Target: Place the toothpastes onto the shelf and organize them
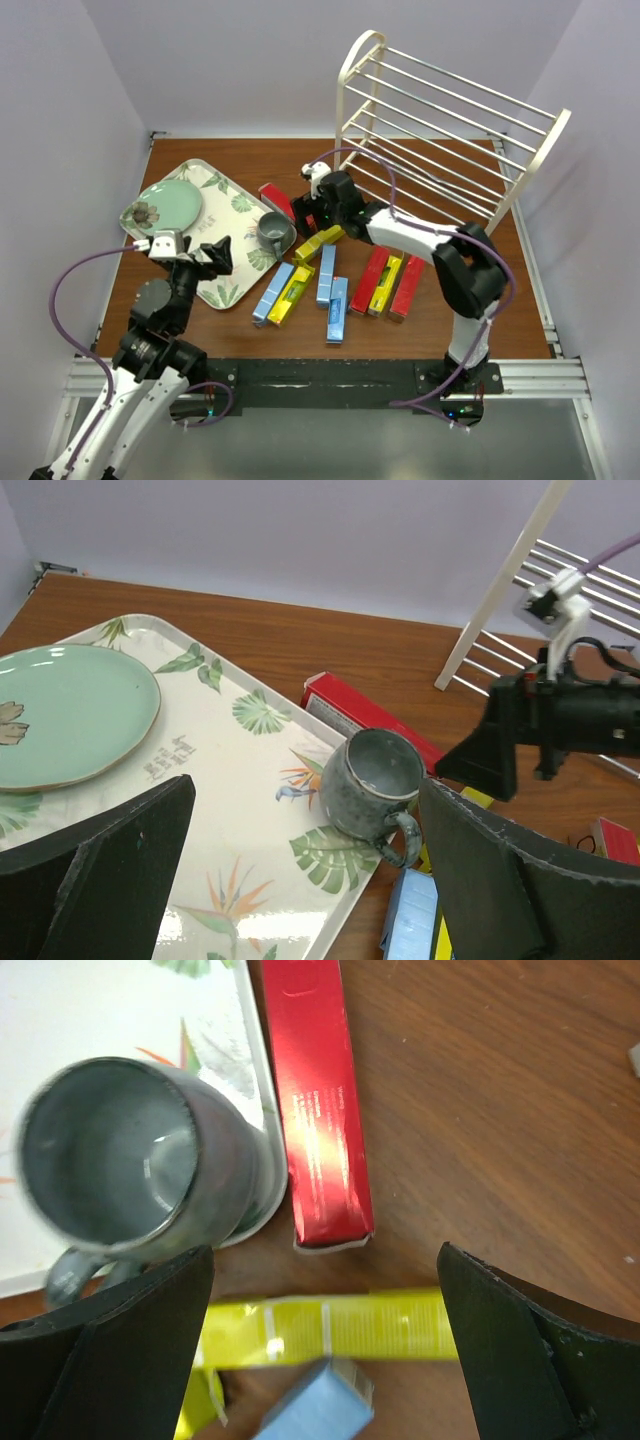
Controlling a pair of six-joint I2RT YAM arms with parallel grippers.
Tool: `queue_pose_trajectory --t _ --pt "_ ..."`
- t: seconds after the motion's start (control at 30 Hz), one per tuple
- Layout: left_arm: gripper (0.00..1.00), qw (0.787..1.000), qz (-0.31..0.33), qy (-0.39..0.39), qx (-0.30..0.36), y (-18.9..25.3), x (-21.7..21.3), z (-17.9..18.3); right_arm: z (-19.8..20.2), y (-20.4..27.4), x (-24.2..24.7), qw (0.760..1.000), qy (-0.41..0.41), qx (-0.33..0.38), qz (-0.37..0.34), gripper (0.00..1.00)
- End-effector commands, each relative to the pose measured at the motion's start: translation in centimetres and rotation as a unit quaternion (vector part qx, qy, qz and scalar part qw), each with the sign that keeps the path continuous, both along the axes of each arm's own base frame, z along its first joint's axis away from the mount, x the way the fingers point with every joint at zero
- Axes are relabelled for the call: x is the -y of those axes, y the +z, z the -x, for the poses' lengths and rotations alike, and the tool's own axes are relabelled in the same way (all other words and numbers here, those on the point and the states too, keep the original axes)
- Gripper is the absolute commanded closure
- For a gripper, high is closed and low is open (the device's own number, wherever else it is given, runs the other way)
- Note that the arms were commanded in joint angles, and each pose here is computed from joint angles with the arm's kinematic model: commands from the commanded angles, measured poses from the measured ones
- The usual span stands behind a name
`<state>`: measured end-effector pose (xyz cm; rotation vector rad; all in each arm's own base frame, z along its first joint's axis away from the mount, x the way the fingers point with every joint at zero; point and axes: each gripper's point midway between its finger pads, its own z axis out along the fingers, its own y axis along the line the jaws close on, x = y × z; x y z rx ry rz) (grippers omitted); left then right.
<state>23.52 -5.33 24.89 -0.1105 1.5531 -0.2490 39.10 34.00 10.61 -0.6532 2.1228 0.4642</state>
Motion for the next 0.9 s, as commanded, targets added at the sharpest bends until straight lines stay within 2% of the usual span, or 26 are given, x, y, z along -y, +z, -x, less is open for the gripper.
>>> queue_pose_trajectory --t 0.0,0.13,0.33,0.43,0.63,0.73,0.87 --pt "0.00 1.000 -0.010 0.004 0.000 0.3 0.0 -0.4 -3.7 0.7 -1.9 0.999 0.004 0.043 -0.003 0.07" --pt "0.00 1.000 -0.014 0.004 -0.008 0.0 0.1 -0.5 -5.1 -2.0 -1.8 1.000 -0.005 0.026 0.005 0.17" --pt "0.00 1.000 -0.017 0.007 -0.015 -0.4 0.0 -0.7 -4.9 -3.2 -2.3 1.000 0.019 0.012 0.013 0.33" --pt "0.00 1.000 -0.018 0.006 -0.016 -0.4 0.2 -0.8 -4.6 -3.4 -2.4 1.000 0.021 0.008 0.014 0.43" --pt "0.00 1.000 -0.017 0.004 -0.016 -0.5 0.2 -0.8 -4.4 -2.0 -1.7 1.000 0.013 0.021 0.008 0.72" --pt "0.00 1.000 -0.017 0.004 -0.015 -0.4 0.2 -0.8 -4.2 0.1 -1.2 0.999 0.000 0.037 -0.006 0.77" --pt "0.00 1.000 -0.015 0.003 -0.012 -0.3 0.2 -0.7 -3.8 2.2 0.0 0.998 -0.028 0.052 -0.015 0.79"
